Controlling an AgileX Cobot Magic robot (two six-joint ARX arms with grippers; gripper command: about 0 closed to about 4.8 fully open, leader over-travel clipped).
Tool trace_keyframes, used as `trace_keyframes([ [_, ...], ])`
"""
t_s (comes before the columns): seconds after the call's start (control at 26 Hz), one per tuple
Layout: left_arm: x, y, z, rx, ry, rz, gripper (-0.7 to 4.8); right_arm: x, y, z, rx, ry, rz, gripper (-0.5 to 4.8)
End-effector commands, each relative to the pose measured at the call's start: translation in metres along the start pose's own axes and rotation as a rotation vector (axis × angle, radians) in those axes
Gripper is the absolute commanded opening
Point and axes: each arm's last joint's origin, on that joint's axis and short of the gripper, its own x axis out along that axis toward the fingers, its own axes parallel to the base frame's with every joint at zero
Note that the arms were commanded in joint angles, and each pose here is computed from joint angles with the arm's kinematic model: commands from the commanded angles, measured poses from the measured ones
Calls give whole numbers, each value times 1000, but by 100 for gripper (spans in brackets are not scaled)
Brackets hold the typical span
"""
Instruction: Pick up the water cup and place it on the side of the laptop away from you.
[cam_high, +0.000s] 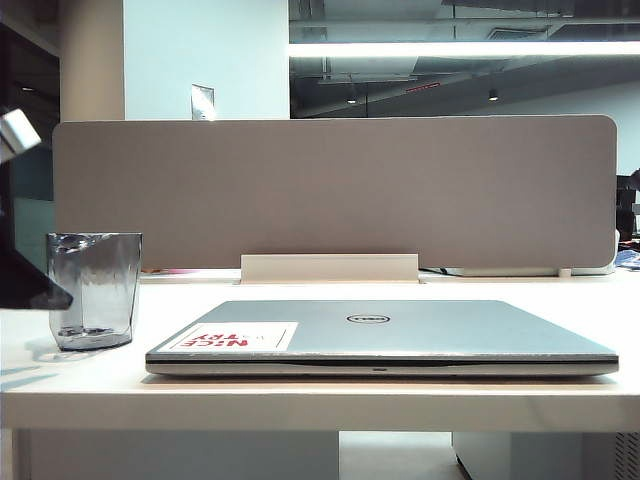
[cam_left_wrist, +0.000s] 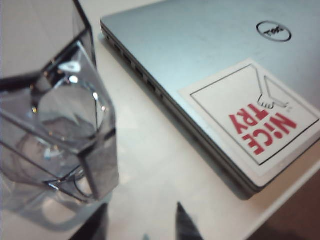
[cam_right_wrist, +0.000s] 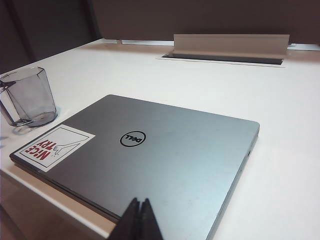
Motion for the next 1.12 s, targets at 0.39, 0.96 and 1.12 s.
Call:
trace_keyframes([
  [0.39, 4, 8, 3, 145, 2, 68, 152, 0, 0, -1, 2, 3, 3, -8],
  [0.96, 18, 17, 11, 159, -35, 32, 116, 0, 0, -4, 19, 33, 2, -8],
  [1.12, 21, 19, 15, 159, -41, 10, 115, 0, 0, -4, 19, 33, 2, -8],
])
